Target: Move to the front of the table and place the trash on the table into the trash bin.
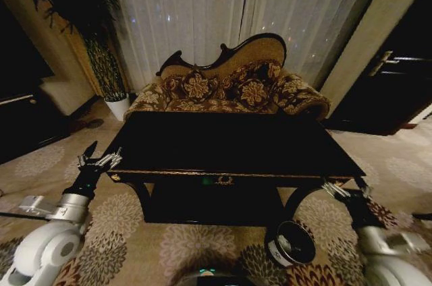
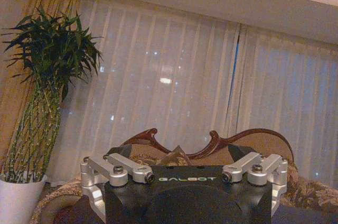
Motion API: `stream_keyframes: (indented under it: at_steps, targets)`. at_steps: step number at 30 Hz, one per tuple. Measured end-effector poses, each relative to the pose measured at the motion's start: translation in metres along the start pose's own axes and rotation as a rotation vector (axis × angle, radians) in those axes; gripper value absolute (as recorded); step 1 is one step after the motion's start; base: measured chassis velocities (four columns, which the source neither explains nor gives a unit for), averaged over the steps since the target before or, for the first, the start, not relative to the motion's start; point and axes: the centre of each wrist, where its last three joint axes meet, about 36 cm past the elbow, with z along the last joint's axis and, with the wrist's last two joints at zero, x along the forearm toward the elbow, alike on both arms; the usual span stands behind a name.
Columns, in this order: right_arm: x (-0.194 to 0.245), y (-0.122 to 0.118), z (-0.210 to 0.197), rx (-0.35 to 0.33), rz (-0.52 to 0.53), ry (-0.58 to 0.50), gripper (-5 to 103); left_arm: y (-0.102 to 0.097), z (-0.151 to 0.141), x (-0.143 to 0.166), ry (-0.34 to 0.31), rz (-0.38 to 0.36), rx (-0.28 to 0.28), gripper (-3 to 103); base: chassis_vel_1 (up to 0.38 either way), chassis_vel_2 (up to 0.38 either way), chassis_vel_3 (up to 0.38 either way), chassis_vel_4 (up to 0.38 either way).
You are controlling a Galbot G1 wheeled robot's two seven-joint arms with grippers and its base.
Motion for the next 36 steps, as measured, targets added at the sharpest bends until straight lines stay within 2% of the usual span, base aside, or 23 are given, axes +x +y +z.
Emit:
stream_keyframes:
  at_steps: [3,10,20,36]
  targets:
    - [-0.015,0.016,-0.011,-0.031,-0.067,-0.018,100,0.000,0.000,0.000,0.000,0.000,0.000,100,0.000,0.000,0.000,0.000]
    - [-0.033,0.027,-0.017,-0.042,-0.094,-0.061,100,0.000,0.000,0.000,0.000,0.000,0.000,100,0.000,0.000,0.000,0.000]
    - [-0.038,0.021,0.000,-0.004,-0.063,-0.103,100,0.000,0.000,0.000,0.000,0.000,0.000,100,0.000,0.000,0.000,0.000]
    - [-0.038,0.020,0.001,-0.003,-0.062,-0.101,100,0.000,0.000,0.000,0.000,0.000,0.000,100,0.000,0.000,0.000,0.000]
